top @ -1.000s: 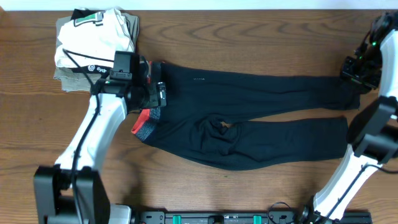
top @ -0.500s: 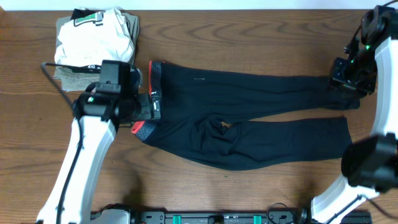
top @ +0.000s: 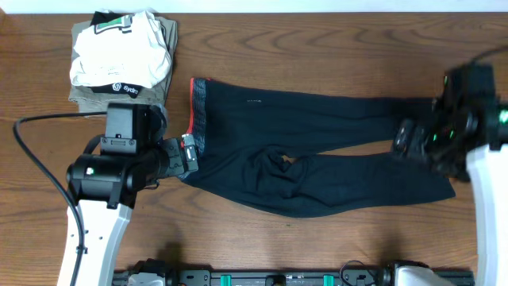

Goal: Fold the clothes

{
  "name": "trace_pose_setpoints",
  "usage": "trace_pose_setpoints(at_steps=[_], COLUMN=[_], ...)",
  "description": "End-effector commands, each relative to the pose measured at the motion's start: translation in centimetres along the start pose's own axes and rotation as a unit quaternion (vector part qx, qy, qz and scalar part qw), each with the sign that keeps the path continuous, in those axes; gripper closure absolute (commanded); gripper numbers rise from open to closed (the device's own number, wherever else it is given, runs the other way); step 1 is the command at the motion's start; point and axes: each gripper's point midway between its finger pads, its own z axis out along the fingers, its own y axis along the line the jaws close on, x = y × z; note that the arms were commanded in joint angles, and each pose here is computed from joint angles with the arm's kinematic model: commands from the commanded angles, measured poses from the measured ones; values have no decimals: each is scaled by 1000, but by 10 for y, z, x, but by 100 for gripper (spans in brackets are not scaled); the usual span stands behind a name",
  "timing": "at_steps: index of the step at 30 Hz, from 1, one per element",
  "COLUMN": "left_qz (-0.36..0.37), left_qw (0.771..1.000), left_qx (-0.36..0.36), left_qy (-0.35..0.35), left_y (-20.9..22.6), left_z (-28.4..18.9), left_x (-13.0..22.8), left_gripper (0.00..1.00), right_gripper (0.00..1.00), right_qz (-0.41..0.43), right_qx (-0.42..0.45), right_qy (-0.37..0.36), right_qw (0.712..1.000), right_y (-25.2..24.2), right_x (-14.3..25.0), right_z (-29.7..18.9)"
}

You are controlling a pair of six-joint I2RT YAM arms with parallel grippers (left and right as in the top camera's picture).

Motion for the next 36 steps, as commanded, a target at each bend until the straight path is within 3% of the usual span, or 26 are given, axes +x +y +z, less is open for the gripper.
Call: trace_pose_setpoints(at_steps=[1,9,19,26,36], left_qz=[-20,-30,-98,-70,-31], left_qw=[1000,998,988,991,984], left_qx=[7,-11,-38,-4,16], left_qy=[14,62,111,118,177], left_y=[-1,12,47,47,48], left_z=[4,36,72,108,138], left_x=[6,26,22,4,20], left_gripper=[2,2,2,2,2], right_gripper=[1,1,1,1,1], right_qz=[34,103,171,188,217], right_qx=[-8,-45,-31,-23,-13], right_qy=[12,69,79,92,118], right_qw=[999,991,982,978,969], right_y=[-2,-2,-26,-34,-43], right_x=[22,51,53,61,76], right_z=[28,95,102,108,115])
